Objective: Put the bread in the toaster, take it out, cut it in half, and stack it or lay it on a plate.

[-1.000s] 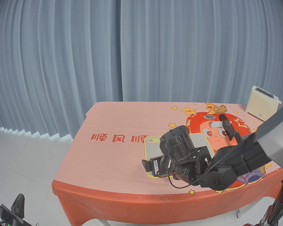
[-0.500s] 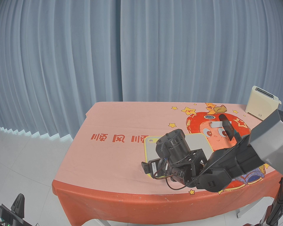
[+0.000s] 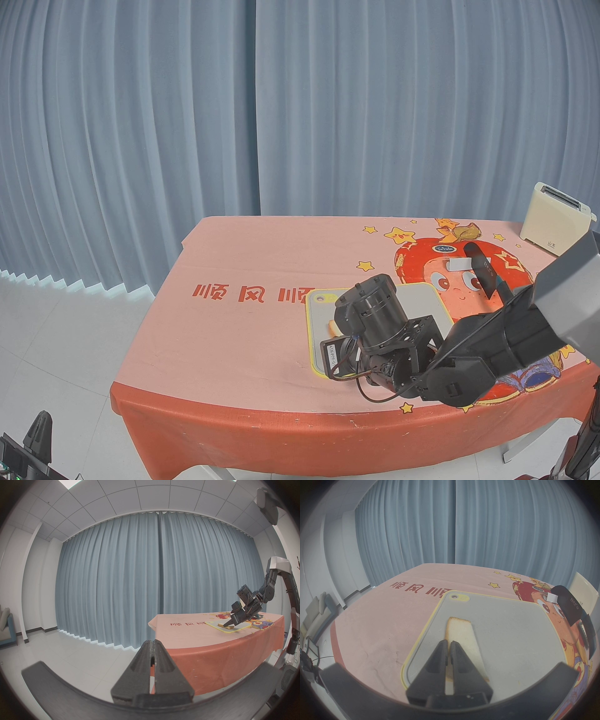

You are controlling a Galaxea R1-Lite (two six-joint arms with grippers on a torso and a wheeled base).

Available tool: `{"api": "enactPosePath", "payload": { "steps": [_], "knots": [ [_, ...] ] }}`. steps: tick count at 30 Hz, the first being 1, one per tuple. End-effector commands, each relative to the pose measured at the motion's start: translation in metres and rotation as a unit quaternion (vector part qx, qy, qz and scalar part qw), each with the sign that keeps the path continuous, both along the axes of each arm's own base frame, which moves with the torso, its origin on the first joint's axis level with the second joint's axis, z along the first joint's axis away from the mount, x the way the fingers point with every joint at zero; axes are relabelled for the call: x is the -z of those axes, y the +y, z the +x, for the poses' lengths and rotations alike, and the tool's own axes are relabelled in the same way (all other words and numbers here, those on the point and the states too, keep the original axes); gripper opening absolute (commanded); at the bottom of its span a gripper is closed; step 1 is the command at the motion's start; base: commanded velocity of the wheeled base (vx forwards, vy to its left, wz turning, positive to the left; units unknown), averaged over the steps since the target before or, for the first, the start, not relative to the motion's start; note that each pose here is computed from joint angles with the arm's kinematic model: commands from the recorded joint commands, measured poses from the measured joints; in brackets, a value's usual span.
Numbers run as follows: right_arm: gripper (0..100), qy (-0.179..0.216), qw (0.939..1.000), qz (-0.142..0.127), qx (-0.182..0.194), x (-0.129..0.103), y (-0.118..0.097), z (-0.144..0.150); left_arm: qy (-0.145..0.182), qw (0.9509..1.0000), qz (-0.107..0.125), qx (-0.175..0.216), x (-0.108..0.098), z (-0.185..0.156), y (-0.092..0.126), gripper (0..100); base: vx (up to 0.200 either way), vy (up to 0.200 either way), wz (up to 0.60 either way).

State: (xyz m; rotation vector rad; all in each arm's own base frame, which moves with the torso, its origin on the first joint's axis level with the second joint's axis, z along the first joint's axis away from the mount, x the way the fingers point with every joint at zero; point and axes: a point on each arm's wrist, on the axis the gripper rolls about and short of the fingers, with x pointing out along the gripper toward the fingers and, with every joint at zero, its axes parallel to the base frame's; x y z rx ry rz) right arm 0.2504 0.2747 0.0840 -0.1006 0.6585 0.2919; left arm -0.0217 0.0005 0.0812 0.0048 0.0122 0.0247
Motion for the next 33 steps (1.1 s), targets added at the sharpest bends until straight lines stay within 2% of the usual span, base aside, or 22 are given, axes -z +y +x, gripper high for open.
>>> {"api": "enactPosePath", "payload": {
  "steps": [1,6,15,25,33],
  "knots": [
    [0,-0.004,1.0000,-0.003,0.005,-0.003,-0.004,-0.001,0.009,1.0000,0.000,0.000,0.005,0.001,0.000,0,0.000,0.000,0.00],
    [0,-0.006,0.9999,-0.009,0.007,-0.001,-0.004,-0.002,0.009,1.0000,0.000,-0.001,0.005,0.001,0.000,0,0.000,0.000,0.00],
    [0,-0.028,0.9994,0.014,0.011,-0.024,-0.009,-0.002,0.009,1.0000,0.000,0.000,0.005,0.001,0.000,0,0.000,0.000,0.00],
    [0,-0.061,0.9957,0.064,0.028,-0.063,-0.030,-0.003,0.009,1.0000,0.000,-0.001,0.005,0.001,0.000,0,0.000,0.000,0.00],
    [0,-0.051,0.9929,0.098,0.042,-0.068,-0.041,-0.005,0.009,1.0000,0.000,0.000,0.005,0.001,0.000,0,0.000,0.000,0.00]
  ]
}}
